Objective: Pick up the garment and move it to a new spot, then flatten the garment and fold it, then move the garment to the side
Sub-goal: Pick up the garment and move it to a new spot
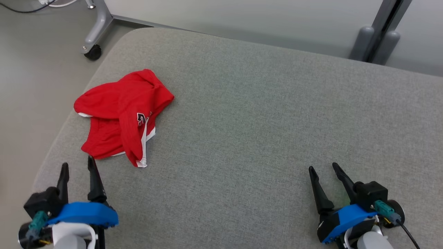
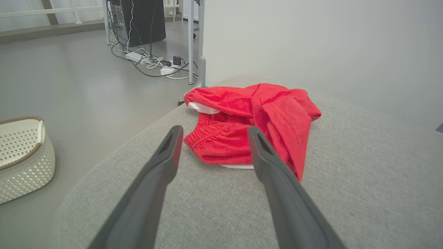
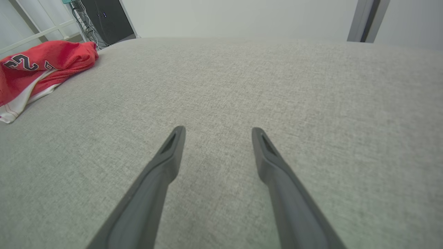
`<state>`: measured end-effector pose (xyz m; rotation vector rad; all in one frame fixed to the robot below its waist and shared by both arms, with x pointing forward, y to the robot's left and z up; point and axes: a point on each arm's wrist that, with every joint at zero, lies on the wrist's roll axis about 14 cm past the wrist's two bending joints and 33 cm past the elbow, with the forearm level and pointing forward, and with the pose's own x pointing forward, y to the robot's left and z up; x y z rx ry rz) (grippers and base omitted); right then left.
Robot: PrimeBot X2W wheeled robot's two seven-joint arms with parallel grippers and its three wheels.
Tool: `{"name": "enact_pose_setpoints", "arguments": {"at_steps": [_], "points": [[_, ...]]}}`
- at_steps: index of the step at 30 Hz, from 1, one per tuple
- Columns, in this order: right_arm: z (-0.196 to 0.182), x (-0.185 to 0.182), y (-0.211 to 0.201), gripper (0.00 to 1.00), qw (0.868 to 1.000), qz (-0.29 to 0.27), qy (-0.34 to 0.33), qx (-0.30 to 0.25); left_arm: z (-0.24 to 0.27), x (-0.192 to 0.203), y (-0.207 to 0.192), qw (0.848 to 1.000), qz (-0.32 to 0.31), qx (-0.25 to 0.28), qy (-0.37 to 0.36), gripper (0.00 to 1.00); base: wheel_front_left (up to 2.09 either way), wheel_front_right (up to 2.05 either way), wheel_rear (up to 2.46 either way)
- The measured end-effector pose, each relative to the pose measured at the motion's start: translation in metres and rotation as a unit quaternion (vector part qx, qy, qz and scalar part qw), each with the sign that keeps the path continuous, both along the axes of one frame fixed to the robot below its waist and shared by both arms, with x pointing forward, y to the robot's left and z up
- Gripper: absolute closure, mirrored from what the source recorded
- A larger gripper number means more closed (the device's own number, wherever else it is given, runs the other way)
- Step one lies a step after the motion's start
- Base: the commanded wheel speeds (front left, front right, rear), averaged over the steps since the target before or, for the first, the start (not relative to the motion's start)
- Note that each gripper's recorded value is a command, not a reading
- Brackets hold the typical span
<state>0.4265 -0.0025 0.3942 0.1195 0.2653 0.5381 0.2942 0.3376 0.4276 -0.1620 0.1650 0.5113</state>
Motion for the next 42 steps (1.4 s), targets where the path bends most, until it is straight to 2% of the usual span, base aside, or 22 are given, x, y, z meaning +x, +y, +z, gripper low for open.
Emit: {"name": "enact_pose_setpoints", "arguments": {"at_steps": [9, 14, 22, 30, 31, 32, 33, 34, 38, 42], "points": [[-0.013, 0.017, -0.009, 0.00, 1.000, -0.010, 0.004, -0.002, 0.013, 0.063, 0.004, 0.998, -0.057, 0.021, -0.008, 0.00, 0.00, 0.00, 0.00], [-0.015, 0.022, -0.012, 0.00, 1.000, -0.014, 0.003, 0.000, 0.010, 0.099, -0.020, 0.993, -0.122, 0.001, -0.005, 0.00, 0.00, 0.00, 0.00], [-0.019, 0.028, -0.020, 0.00, 1.000, -0.024, 0.004, -0.001, -0.034, 0.106, -0.024, 0.983, -0.152, -0.060, 0.088, 0.00, 0.00, 0.00, 0.00], [-0.021, 0.030, -0.027, 0.00, 0.999, -0.033, 0.005, -0.003, -0.065, 0.093, -0.014, 0.975, -0.141, -0.063, 0.161, 0.00, 0.00, 0.00, 0.00], [-0.021, 0.030, -0.028, 0.00, 0.999, -0.034, 0.005, -0.003, -0.069, 0.091, -0.012, 0.974, -0.137, -0.062, 0.170, 0.27, 0.00, 0.00, 0.00], [-0.021, 0.030, -0.028, 0.00, 0.999, -0.035, 0.005, -0.003, -0.070, 0.090, -0.011, 0.974, -0.134, -0.064, 0.173, 0.87, 0.00, 0.00, 0.00], [-0.021, 0.030, -0.029, 0.00, 0.999, -0.036, 0.005, -0.004, -0.071, 0.091, -0.012, 0.974, -0.135, -0.060, 0.174, 0.87, 0.00, 0.00, 0.00], [-0.020, 0.030, -0.030, 0.00, 0.999, -0.037, 0.004, -0.004, -0.069, 0.093, -0.012, 0.974, -0.137, -0.055, 0.171, 1.00, 0.00, 0.00, 0.00], [-0.017, 0.030, -0.034, 0.00, 0.999, -0.042, 0.002, -0.005, -0.049, 0.108, -0.007, 0.980, -0.144, -0.027, 0.137, 1.00, 0.00, 0.00, 0.00], [-0.011, 0.025, -0.036, 0.00, 0.999, -0.047, 0.000, -0.004, -0.007, 0.130, 0.001, 0.983, -0.163, 0.021, 0.086, 1.00, 0.00, 0.00, 0.00]]}}
